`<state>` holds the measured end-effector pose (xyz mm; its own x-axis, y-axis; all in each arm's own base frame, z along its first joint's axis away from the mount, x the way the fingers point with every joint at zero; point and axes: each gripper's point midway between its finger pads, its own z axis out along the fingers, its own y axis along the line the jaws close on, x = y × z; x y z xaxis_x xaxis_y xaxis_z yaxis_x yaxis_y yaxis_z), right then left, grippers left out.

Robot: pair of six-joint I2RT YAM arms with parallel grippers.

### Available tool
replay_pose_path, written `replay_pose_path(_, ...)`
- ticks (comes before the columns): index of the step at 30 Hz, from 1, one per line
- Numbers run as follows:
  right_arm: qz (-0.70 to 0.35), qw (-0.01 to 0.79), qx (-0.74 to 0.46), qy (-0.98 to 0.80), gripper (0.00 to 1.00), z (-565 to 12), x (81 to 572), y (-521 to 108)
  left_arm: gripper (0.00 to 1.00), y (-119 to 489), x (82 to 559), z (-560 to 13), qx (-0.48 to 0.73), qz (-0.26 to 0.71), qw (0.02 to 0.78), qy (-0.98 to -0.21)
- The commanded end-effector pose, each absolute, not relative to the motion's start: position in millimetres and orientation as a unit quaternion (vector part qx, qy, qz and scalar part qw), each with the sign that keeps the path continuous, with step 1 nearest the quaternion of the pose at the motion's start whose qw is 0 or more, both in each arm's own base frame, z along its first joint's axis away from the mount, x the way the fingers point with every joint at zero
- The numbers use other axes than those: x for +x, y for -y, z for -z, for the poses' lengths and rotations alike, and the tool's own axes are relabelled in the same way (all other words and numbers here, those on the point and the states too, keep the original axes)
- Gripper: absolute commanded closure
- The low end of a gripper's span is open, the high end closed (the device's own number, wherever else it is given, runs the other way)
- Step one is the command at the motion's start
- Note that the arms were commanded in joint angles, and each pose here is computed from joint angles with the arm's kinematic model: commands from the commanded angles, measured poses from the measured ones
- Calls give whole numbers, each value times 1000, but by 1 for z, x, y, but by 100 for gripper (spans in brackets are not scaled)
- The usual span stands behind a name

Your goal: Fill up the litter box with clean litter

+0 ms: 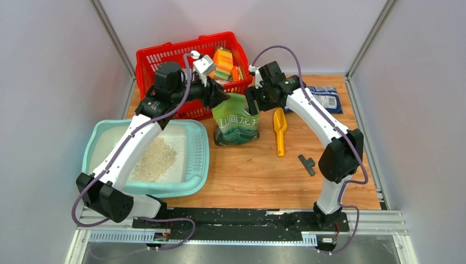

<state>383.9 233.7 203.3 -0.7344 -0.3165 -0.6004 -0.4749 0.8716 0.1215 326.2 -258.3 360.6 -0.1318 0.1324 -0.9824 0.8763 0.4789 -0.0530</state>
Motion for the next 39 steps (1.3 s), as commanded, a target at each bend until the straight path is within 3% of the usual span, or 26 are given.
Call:
replay_pose_path(1,-73,280,-185,-939,26,-189,384,-219,48,259,327,-370,388,336,558,-653)
replay_pose_path(10,-19,335,-143,-931,32,-226,408,-159,48,256,320,-366,395,333,552,-655)
replay_pose_path(24,-126,464,-172,-860,24,-337,394,-182,47,249,302,-359,394,339,531,-670)
replay_pose_path(29,-68,408,-162,-896,15,-275,393,-139,45,240,291,-353,400,323,524,-678)
replay_pose_path(34,-85,293,-43,-951,20,-185,390,-79,44,227,281,-358,403,299,528,-685)
replay_pose_path(39,-109,267,-46,-956,23,-147,410,-83,44,214,269,-361,419,270,531,-685)
